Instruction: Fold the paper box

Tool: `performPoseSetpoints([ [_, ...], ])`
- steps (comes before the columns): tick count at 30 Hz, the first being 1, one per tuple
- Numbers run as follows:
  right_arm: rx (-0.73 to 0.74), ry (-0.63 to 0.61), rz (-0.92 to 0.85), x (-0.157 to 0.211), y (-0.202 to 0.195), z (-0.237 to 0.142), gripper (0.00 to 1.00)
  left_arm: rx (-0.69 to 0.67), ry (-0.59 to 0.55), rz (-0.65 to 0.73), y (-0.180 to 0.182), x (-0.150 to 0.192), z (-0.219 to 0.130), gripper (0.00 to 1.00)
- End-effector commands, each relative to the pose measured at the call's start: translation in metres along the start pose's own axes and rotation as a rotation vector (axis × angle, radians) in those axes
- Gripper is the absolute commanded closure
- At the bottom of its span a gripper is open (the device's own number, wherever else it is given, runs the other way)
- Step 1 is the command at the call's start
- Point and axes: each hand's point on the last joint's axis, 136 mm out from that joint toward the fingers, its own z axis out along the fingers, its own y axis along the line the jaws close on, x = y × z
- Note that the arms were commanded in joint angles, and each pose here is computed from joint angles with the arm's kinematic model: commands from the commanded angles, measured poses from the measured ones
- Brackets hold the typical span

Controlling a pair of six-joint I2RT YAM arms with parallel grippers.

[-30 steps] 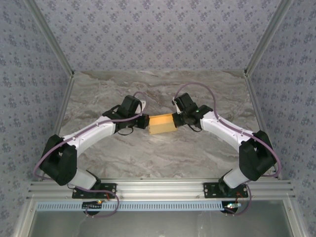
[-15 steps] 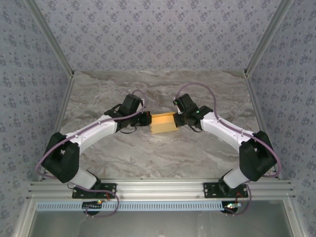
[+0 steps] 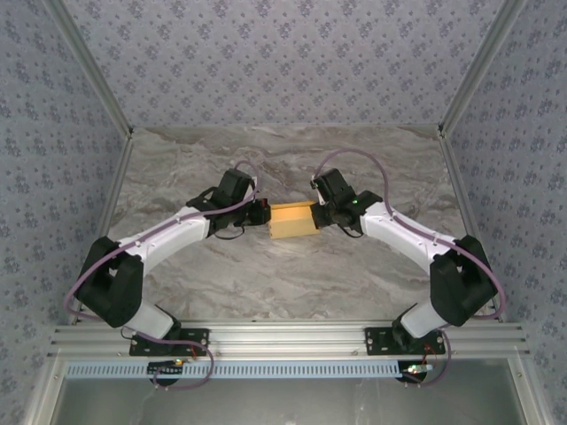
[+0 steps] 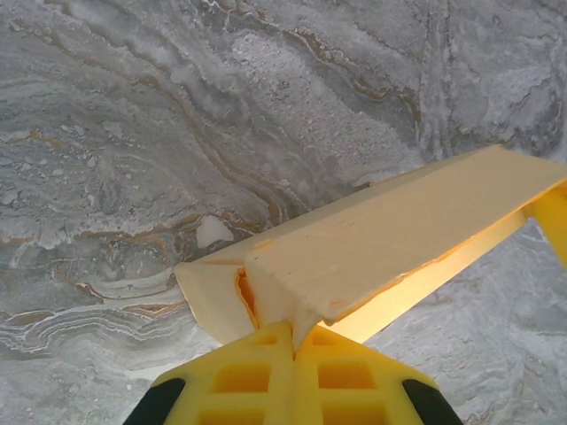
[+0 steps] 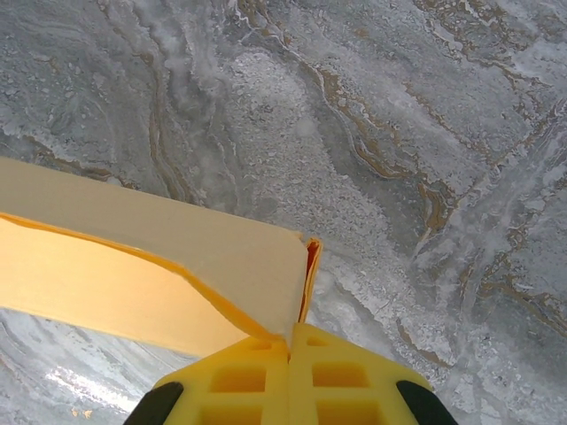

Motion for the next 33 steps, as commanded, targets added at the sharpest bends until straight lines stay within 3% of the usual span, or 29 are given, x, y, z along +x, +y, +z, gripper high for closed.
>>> performPoseSetpoints([
  [1,-0.018,0.015,0.007,0.01,0.003,-0.002,0.99,-0.018,0.021,0.06,0.003,0.014,0.006,1.0],
  [11,-0.005,-0.01,0.008,0.015,-0.002,0.0,1.0,-0.052,-0.013,0.179,0.003,0.024,0.006,0.95],
  [22,0.003,-0.016,0.001,0.014,-0.002,-0.003,1.0,-0.017,-0.083,0.224,-0.01,0.012,-0.021,0.6],
  [33,0.003,-0.02,-0.003,0.013,-0.001,-0.004,1.0,0.081,-0.157,0.165,-0.022,-0.014,-0.037,0.35],
])
